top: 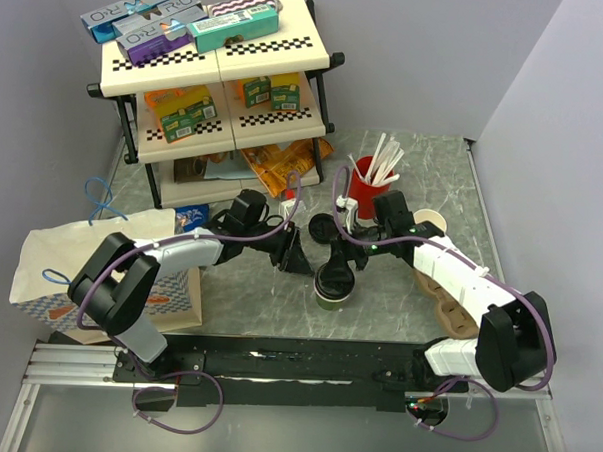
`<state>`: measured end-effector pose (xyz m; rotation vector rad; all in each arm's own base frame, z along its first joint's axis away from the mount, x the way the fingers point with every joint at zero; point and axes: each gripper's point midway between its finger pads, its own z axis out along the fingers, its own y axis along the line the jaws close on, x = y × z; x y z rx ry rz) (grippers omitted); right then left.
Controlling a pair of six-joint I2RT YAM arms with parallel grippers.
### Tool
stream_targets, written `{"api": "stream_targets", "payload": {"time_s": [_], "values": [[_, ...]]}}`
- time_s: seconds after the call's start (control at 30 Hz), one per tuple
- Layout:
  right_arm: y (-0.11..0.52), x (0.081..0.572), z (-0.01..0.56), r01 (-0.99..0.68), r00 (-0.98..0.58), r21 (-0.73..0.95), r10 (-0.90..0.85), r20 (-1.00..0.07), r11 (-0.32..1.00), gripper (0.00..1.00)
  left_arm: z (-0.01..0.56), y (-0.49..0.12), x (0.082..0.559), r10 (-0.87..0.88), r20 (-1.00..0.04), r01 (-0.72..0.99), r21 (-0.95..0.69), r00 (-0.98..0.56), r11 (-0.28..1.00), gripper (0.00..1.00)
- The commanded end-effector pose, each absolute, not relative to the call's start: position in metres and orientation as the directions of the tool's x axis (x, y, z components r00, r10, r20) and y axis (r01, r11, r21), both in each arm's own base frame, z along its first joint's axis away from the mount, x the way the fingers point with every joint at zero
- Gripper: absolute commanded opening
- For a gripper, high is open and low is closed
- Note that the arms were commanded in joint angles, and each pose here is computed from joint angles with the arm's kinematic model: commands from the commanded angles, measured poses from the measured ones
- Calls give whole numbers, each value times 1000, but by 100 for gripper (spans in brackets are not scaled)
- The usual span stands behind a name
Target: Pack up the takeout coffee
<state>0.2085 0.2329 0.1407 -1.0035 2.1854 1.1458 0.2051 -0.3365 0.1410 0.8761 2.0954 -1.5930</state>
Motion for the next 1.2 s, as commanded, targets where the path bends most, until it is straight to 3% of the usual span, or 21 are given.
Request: {"api": "stream_targets", "payload": {"time_s": [0.0, 0.93, 1.1, 1.17], "values": [[237, 211, 142, -792, -605, 482, -378, -700, 375, 86, 155, -336, 205, 241, -677, 714, -688, -695, 129, 56], [243, 222, 147, -799, -586, 431, -381, -715, 419, 93, 158, -336, 192, 234, -694, 720, -693, -681, 39, 59], [248, 231, 162, -812, -564, 420, -361, -742, 406, 100, 157, -339, 197, 224, -687, 712, -700, -692, 54, 86], [247, 233, 164, -805, -573, 430, -350, -741, 408, 100, 159, -341, 201, 210, -689, 713, -698, -694, 66, 89]]}}
